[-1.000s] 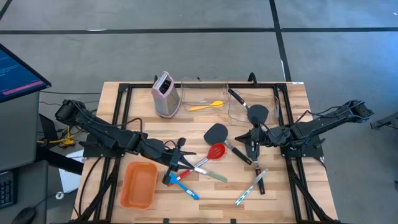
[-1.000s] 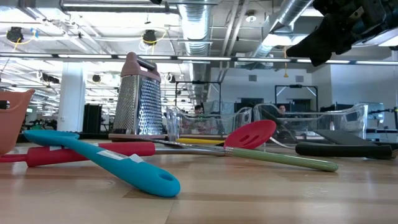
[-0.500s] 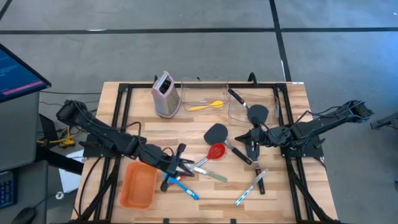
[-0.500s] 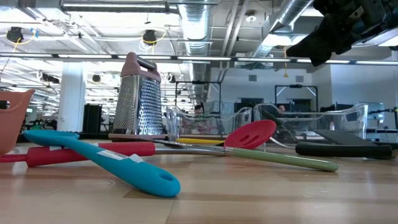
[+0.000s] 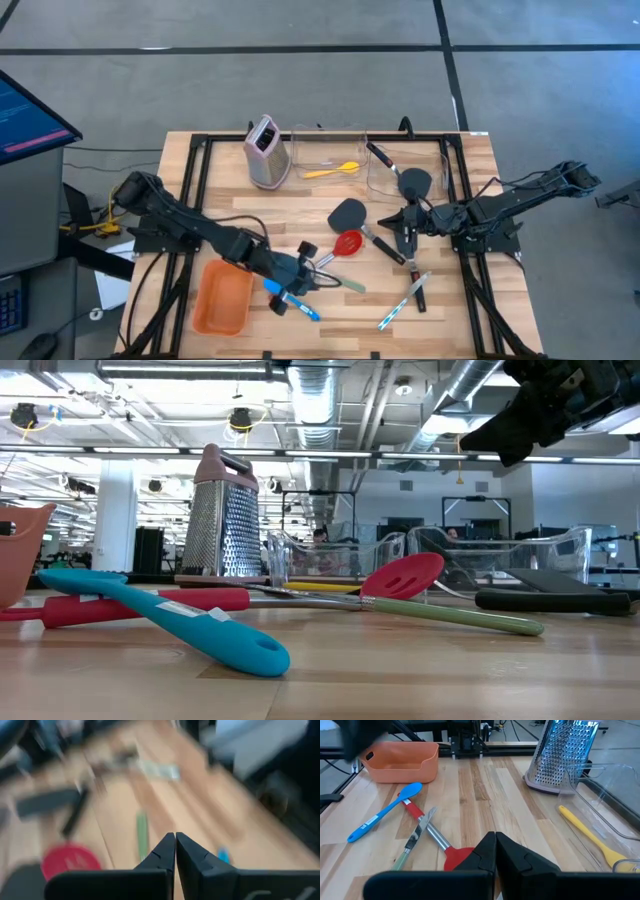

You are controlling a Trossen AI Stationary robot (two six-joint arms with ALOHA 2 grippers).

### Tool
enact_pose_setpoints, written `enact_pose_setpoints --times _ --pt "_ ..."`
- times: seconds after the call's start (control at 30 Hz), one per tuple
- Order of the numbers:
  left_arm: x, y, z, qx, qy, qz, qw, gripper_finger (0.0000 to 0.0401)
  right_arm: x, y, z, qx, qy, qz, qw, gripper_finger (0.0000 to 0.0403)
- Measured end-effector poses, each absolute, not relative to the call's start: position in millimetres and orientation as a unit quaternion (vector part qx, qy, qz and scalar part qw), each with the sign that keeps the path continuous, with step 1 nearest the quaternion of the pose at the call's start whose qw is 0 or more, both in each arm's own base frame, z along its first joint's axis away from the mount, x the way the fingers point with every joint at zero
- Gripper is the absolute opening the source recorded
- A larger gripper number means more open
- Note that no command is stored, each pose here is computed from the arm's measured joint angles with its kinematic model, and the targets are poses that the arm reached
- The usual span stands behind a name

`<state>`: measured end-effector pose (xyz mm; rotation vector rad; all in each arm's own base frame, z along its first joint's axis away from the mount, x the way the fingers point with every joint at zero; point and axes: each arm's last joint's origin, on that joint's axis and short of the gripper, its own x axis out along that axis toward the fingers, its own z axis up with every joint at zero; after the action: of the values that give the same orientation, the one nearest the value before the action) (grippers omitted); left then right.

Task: Pick & Place Kitchen Items
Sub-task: Put the blue serving spoon into the left transparent bin

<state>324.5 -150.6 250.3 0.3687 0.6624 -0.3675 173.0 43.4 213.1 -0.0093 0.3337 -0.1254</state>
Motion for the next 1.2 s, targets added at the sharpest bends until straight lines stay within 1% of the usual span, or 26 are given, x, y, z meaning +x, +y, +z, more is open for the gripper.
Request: enact_pose_setpoints --times 0.1,0.3,0.47,0.7,0.93,1.07,1.2 --pt "321 -153 230 0.193 0.369 -0.185 0.890 0.0002 173 43 213 -0.004 0.167 -0.063 0.984 0.0001" --pt "313 -161 203 0.190 0.406 -0.231 0.864 0.0002 173 43 213 -0.004 0.168 -0.062 0.984 0.0001" --pt "311 -165 199 0.190 0.408 -0.238 0.861 0.0005 173 43 213 -0.004 0.168 -0.062 0.984 0.0001" --pt "312 -166 197 0.157 0.412 -0.223 0.869 0.0010 173 43 213 -0.004 0.168 -0.063 0.984 0.0001" --pt "302 -161 179 0.152 0.438 -0.216 0.859 0.0053 173 43 213 -0.004 0.168 -0.062 0.984 0.0001" --pt "301 -160 174 0.147 0.432 -0.216 0.863 0.0081 173 43 213 -0.004 0.168 -0.063 0.984 0.0001" --pt "299 -159 167 0.122 0.429 -0.209 0.870 0.0104 173 43 213 -0.004 0.168 -0.062 0.984 0.0001"
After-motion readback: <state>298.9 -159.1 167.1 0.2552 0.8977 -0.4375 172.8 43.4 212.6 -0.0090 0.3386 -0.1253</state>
